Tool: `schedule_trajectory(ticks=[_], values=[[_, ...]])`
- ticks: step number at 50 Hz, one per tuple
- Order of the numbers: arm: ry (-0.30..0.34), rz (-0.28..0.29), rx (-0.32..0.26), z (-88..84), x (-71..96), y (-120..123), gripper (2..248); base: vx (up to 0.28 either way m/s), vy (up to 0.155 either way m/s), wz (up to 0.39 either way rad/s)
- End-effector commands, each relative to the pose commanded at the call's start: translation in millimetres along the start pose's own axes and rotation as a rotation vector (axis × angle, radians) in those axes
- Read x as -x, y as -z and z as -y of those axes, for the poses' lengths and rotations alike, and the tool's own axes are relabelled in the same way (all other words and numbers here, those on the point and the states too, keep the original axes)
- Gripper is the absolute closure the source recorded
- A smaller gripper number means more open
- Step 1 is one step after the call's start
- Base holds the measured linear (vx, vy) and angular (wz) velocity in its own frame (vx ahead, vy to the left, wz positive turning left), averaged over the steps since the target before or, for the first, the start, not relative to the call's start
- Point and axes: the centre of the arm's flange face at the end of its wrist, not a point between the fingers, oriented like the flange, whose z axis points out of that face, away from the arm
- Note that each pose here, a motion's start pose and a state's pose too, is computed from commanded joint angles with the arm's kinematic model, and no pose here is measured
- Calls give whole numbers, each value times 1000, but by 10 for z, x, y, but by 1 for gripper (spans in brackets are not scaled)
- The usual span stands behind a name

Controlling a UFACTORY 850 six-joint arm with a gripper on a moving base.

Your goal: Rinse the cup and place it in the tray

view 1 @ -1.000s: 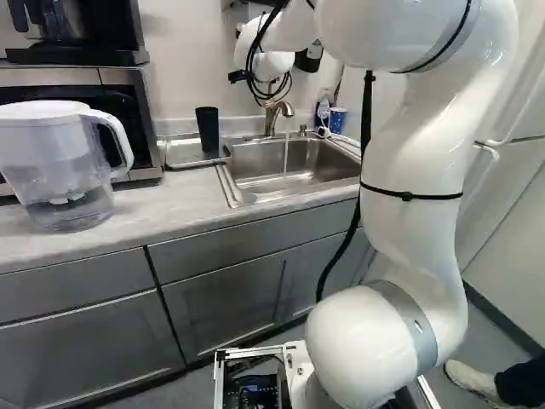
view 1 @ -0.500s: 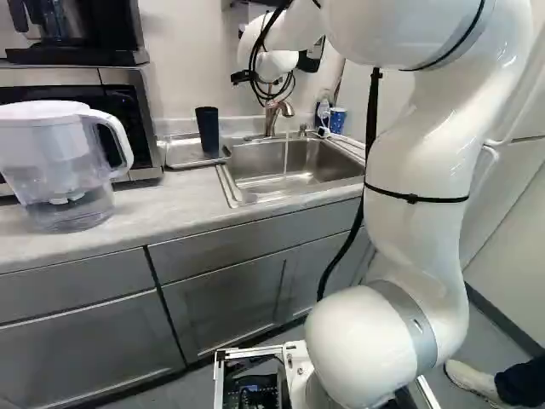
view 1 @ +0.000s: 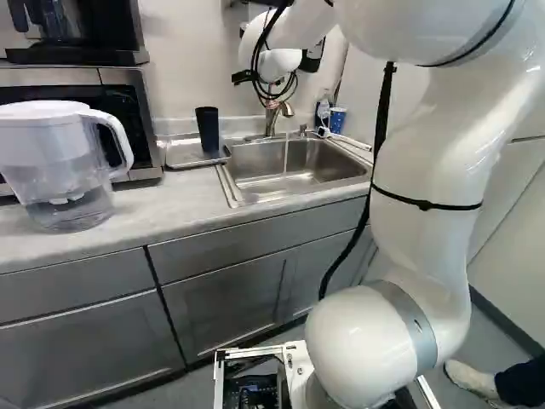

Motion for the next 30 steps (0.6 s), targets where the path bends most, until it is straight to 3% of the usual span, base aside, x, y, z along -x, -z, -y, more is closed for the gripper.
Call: schedule_trajectory(ticks=[30], values=[[-17, 11, 59, -361, 122, 467, 3, 0, 0, 0]])
